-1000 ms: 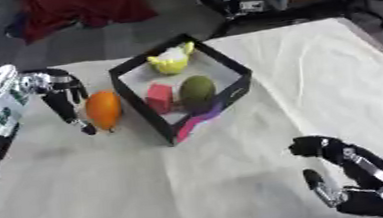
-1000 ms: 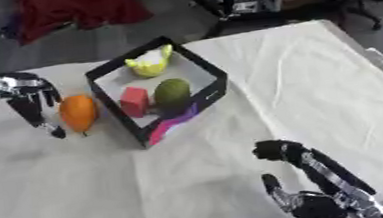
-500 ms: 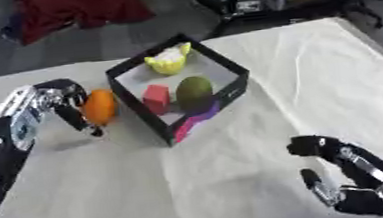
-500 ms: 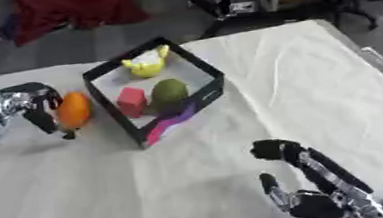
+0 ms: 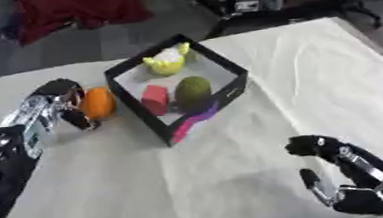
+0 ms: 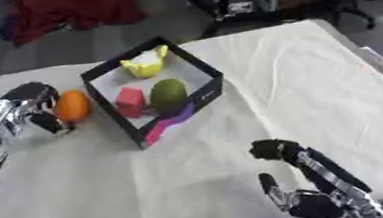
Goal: Pick up objects on the table and place them in the box.
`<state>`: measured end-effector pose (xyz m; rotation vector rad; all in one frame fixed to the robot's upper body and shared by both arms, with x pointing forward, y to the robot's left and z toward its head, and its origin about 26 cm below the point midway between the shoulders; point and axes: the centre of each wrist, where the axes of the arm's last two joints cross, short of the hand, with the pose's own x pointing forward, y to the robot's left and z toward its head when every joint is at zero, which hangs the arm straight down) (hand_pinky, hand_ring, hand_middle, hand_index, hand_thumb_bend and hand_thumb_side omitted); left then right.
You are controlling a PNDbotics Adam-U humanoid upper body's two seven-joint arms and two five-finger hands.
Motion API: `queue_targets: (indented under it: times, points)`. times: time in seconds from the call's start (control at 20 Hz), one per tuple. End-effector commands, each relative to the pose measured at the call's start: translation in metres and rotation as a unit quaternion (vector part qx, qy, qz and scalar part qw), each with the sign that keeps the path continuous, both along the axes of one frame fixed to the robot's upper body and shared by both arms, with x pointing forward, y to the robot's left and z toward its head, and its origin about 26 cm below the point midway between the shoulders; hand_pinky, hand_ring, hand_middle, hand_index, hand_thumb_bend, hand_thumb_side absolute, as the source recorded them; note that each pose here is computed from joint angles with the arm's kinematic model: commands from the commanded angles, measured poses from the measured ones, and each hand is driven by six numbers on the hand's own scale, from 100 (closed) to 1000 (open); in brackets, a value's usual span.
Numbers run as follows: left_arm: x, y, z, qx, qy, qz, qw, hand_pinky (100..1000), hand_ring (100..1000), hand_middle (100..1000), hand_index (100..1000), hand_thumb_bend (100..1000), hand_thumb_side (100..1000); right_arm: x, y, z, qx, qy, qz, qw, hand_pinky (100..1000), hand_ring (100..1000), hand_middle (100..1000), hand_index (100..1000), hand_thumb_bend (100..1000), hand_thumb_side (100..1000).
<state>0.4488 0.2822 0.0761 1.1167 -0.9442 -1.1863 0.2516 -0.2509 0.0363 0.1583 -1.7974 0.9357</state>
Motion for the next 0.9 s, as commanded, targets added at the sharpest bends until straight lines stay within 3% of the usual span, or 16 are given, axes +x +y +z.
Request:
queue_targets:
  times: [0.05,0.2,0.35,0.7,0.9]
  points:
    - [0.003,-0.001,0.002,0.002,-0.079,0.028,0.996,416,288,299,458,210,181,0.001,0.0,0.005,-0.002,-0.008,0.003,1.0,871,828,788,888,100,340]
    - [0.002,-0.001,-0.002,-0.013,-0.138,0.052,0.989,341,219,223,390,247,144,0.001,-0.001,0.005,-0.002,-0.008,0.002,1.0,871,828,788,888,100,340]
    - [0.003,0.003,0.009,-0.029,-0.188,0.071,0.979,331,214,220,388,266,137,0.001,-0.001,0.005,-0.002,-0.008,0.002,1.0,871,828,788,887,100,340]
    - [0.008,-0.003,0.092,-0.061,-0.335,0.083,0.937,324,222,231,397,313,116,0.0,-0.001,0.004,-0.004,-0.007,0.002,1.0,870,827,787,883,100,342]
    - [0.012,-0.025,0.118,-0.072,-0.373,0.059,0.923,332,229,238,402,305,130,0.0,-0.001,0.004,-0.004,-0.006,0.003,1.0,870,827,786,883,100,344]
